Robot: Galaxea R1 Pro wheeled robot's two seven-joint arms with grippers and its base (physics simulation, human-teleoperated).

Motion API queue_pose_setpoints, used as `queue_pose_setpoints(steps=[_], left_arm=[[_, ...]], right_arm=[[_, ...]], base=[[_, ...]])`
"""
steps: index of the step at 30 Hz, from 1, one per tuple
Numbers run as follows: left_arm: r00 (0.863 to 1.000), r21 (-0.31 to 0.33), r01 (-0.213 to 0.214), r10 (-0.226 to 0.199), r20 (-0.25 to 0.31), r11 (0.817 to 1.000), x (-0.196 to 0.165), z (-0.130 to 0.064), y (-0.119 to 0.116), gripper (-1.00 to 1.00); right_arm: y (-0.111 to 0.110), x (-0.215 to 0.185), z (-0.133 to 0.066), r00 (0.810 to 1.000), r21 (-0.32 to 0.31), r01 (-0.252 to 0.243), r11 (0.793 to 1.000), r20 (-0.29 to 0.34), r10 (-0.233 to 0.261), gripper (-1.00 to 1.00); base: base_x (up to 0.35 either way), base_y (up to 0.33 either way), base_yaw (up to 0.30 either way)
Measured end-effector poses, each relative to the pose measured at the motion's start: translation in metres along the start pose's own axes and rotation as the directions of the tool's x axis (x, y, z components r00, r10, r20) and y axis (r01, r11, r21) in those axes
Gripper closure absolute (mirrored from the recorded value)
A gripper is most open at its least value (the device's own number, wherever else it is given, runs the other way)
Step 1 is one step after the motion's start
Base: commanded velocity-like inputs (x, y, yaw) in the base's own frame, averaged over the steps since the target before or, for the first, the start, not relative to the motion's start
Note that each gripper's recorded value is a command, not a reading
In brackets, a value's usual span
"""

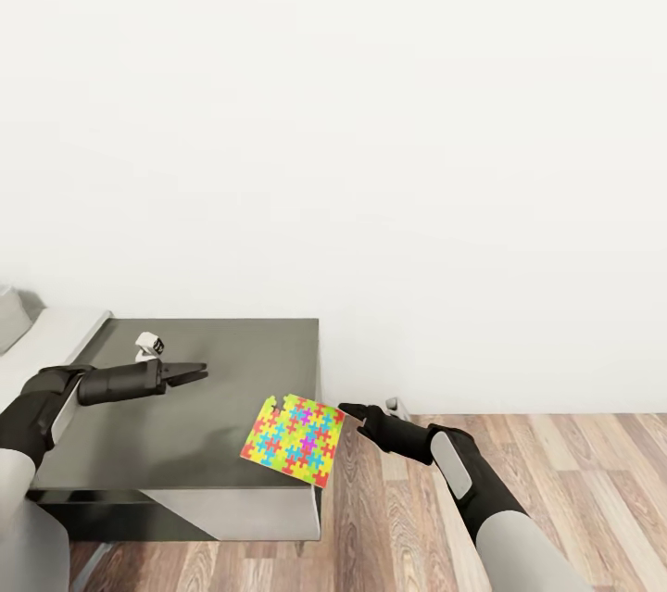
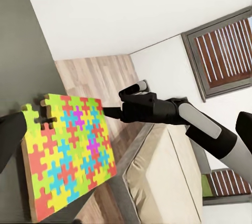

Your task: Put all the toys in the child's room - the three board games (two on the bed and one on the table), the two jigsaw puzzles on the table, and the tennis ball on the table - inside the toy box on the table in the child's room.

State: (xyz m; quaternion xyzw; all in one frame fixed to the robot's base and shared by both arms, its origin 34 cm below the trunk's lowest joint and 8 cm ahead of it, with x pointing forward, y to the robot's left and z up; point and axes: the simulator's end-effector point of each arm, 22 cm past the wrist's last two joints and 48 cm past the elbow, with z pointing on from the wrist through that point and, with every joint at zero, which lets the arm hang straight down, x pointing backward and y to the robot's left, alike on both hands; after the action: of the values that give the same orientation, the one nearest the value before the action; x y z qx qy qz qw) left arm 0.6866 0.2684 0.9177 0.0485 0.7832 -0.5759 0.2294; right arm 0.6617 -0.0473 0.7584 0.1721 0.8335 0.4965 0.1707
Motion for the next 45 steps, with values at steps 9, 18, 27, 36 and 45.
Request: queue_pose_setpoints(steps=[9, 18, 27, 36, 45], left_arm=[[1.000, 0.000, 0.000, 0.000, 0.000, 1.000, 0.0001, 0.0000, 0.0000, -1.00], [1.000, 0.000, 0.000, 0.000, 0.000, 1.000, 0.0000, 0.0000, 0.0000, -1.00], [1.000, 0.000, 0.000, 0.000, -0.001, 1.000, 0.0003, 0.0002, 0.0001, -1.00], [1.000, 0.000, 0.000, 0.000, 0.000, 1.000, 0.0000, 0.0000, 0.0000, -1.00], [1.000, 0.000, 0.000, 0.000, -0.001, 1.000, 0.0003, 0.0002, 0.0001, -1.00]], right_arm=[[0.0008, -0.0003, 0.0002, 1.000, -0.002, 0.000, 1.000, 0.000, 0.000, -1.00], [0.0007, -0.0004, 0.0001, 1.000, -0.002, 0.001, 1.000, 0.000, -0.001, -1.00], [0.0013, 0.0001, 0.0005, 1.000, -0.003, 0.000, 1.000, -0.001, 0.000, -1.00], [0.0016, 0.0003, 0.0007, 1.000, -0.004, 0.000, 1.000, -0.002, 0.000, -1.00], [0.0016, 0.0002, 0.0006, 1.000, -0.004, 0.000, 1.000, -0.002, 0.000, -1.00]], base=[[0.000, 0.035, 0.000], [0.000, 0.041, 0.000], [0.000, 0.077, 0.000], [0.000, 0.020, 0.000], [0.000, 0.038, 0.000]])
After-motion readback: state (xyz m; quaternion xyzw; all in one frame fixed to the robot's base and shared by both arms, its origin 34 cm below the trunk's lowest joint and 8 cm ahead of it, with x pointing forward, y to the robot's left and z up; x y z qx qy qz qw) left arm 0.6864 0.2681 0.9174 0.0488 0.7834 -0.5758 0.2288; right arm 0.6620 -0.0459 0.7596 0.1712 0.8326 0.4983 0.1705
